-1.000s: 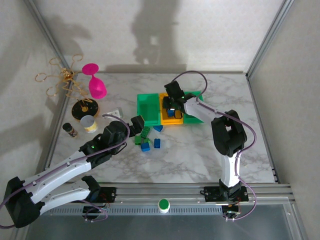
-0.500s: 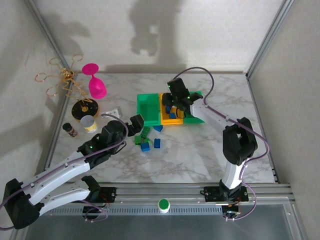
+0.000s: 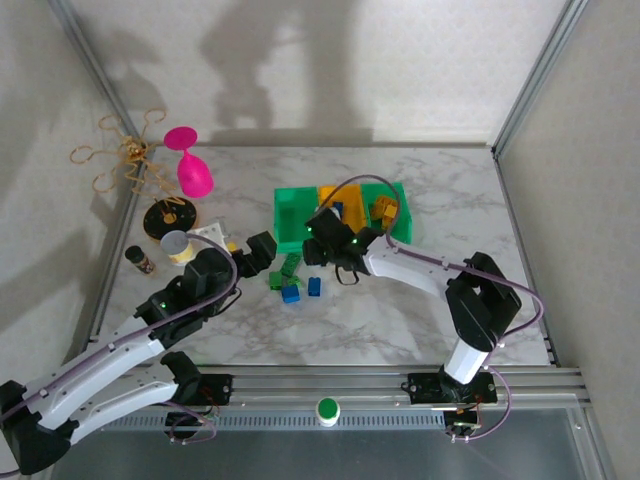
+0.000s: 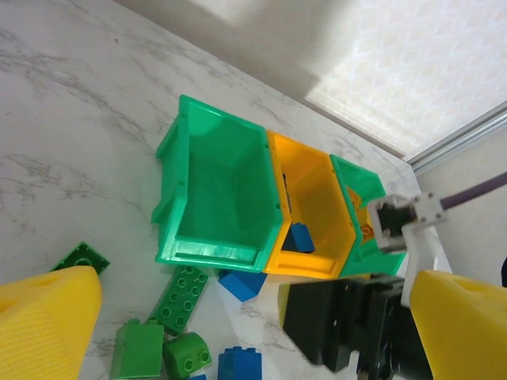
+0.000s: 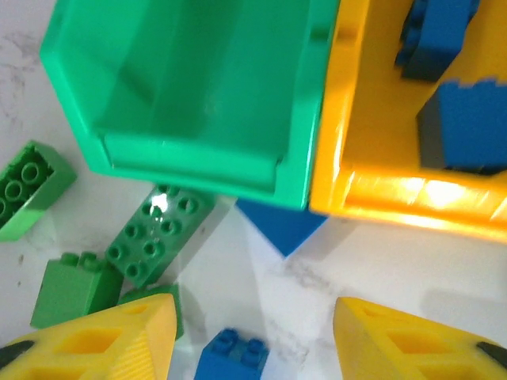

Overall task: Sort the legos into containers by color
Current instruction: Pick up the lego from the bottom-center of the table.

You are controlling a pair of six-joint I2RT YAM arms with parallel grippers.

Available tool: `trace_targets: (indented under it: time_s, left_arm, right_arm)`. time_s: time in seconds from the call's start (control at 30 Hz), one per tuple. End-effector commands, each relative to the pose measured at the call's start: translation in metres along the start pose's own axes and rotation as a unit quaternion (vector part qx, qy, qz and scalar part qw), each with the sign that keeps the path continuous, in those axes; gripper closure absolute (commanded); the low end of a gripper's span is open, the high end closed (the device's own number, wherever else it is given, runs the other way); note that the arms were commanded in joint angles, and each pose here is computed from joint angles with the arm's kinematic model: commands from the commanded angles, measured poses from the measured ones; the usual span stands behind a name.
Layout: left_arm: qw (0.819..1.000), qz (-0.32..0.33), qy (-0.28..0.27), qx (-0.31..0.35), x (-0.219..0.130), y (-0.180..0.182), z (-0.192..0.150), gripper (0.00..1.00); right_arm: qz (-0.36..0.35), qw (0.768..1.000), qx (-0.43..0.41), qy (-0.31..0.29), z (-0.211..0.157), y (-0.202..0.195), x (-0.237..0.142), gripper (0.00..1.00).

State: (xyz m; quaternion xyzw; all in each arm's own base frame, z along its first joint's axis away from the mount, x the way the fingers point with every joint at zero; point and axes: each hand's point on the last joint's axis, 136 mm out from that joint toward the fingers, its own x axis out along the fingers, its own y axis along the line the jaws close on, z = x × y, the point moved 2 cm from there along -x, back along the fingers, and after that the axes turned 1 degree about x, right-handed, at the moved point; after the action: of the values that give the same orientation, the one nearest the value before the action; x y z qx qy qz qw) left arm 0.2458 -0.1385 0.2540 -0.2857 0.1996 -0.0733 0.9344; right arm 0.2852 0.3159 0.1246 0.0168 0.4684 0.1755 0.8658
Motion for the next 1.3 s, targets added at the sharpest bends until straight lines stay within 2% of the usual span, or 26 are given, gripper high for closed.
trace_targets:
  time_s: [0.0,0.27,0.7,0.87,1.27]
  left_arm:
    - [1.0,0.017,0.017,-0.002,-0.003,0.014,-0.01,0.0]
    - [0.999,0.023,0.02,-0.013,-0.011,0.026,-0.016,0.0]
    - [0.999,0.026,0.019,-0.022,-0.015,0.032,-0.018,0.0]
    - [0.999,0.022,0.018,-0.026,-0.015,0.032,-0.019,0.0]
    - [0.999,0.022,0.016,-0.023,-0.014,0.031,-0.018,0.01]
  right_arm:
    - [-0.02,0.999,0.035,-0.001,-0.017,0.0,-0.009,0.43]
    - [-0.038,0.998,0.048,0.029,-0.058,0.01,0.002,0.39]
    - [-0.062,0.996,0.046,0.046,-0.073,0.011,0.028,0.42]
    - [-0.061,0.996,0.044,0.052,-0.078,0.012,0.034,0.48]
    - [-0.068,0.996,0.031,0.045,-0.072,0.011,0.027,0.7]
